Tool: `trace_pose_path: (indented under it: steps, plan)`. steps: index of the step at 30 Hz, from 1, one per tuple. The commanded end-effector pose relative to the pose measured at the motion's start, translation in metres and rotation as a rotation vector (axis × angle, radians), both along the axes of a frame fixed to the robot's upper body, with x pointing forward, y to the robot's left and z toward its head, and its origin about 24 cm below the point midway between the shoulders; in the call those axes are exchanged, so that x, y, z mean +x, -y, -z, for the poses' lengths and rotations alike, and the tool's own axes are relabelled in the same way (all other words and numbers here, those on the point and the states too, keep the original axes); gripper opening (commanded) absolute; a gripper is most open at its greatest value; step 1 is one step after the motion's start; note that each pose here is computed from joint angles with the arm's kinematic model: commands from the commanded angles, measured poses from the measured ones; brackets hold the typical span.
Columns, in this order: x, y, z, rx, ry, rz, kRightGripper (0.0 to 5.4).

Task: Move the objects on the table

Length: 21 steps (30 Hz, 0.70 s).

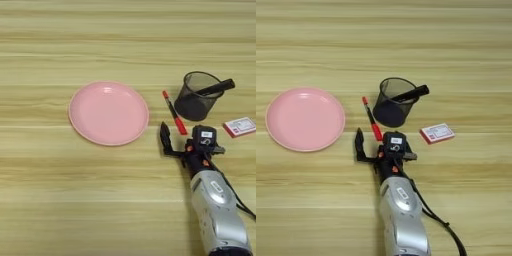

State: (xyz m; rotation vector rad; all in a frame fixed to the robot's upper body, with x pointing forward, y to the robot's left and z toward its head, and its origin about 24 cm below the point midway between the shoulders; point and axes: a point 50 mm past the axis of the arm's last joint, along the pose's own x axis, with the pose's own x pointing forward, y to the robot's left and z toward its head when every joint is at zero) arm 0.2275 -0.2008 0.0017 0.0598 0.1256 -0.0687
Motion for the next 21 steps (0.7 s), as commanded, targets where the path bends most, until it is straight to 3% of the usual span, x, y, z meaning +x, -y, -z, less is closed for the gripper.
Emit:
trace_pose_path:
  steps: [1, 21]
  plan:
    - [0.0129, 0.0000, -0.0229, -0.021, 0.105, -0.010, 5.35]
    - [0.0110, 0.0042, -0.0255, -0.047, 0.102, -0.011, 5.35]
